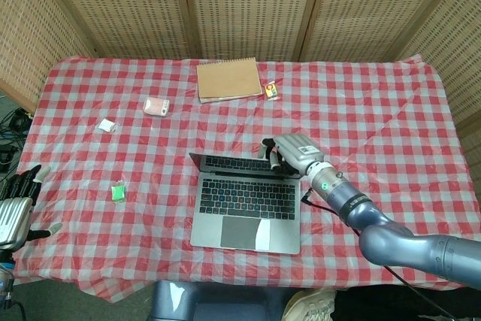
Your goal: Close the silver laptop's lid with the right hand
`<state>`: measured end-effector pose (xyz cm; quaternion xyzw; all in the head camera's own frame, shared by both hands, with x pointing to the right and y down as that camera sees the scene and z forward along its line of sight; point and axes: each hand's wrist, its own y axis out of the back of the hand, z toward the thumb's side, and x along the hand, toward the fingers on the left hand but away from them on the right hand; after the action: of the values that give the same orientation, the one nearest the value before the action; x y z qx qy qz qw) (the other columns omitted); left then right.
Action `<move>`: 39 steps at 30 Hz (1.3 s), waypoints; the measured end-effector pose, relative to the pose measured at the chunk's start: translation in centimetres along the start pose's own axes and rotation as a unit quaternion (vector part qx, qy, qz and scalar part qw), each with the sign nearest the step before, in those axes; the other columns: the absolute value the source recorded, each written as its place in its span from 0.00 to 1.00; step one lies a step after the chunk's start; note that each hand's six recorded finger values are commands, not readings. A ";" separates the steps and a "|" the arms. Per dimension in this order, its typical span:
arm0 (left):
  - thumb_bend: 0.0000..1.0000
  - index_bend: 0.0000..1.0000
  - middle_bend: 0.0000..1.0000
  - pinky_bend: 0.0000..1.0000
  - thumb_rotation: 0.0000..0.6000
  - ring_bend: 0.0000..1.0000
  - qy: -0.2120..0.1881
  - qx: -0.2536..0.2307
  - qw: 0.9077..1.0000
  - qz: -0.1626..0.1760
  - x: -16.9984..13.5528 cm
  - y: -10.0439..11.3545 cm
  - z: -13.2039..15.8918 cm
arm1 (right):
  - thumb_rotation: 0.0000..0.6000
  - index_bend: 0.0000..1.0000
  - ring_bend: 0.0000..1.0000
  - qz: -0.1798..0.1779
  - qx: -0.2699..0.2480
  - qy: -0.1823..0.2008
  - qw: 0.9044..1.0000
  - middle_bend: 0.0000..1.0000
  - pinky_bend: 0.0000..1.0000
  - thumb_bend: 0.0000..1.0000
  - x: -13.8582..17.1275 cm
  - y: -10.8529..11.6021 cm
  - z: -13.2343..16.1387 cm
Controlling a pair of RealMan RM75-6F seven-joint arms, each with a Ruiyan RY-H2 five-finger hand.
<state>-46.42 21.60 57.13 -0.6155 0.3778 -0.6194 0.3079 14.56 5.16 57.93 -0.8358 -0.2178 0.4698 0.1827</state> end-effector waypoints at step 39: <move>0.00 0.00 0.00 0.00 1.00 0.00 0.004 0.009 1.000 -0.010 0.3 -0.8 0.1 | 1.00 0.44 0.50 0.066 0.359 0.175 0.914 0.52 0.44 1.00 3.3 -13.6 -0.8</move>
<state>-46.23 21.76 57.98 -0.6136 0.3679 -0.6283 0.3056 14.18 18.23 62.87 -0.7952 0.0568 0.3732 0.4744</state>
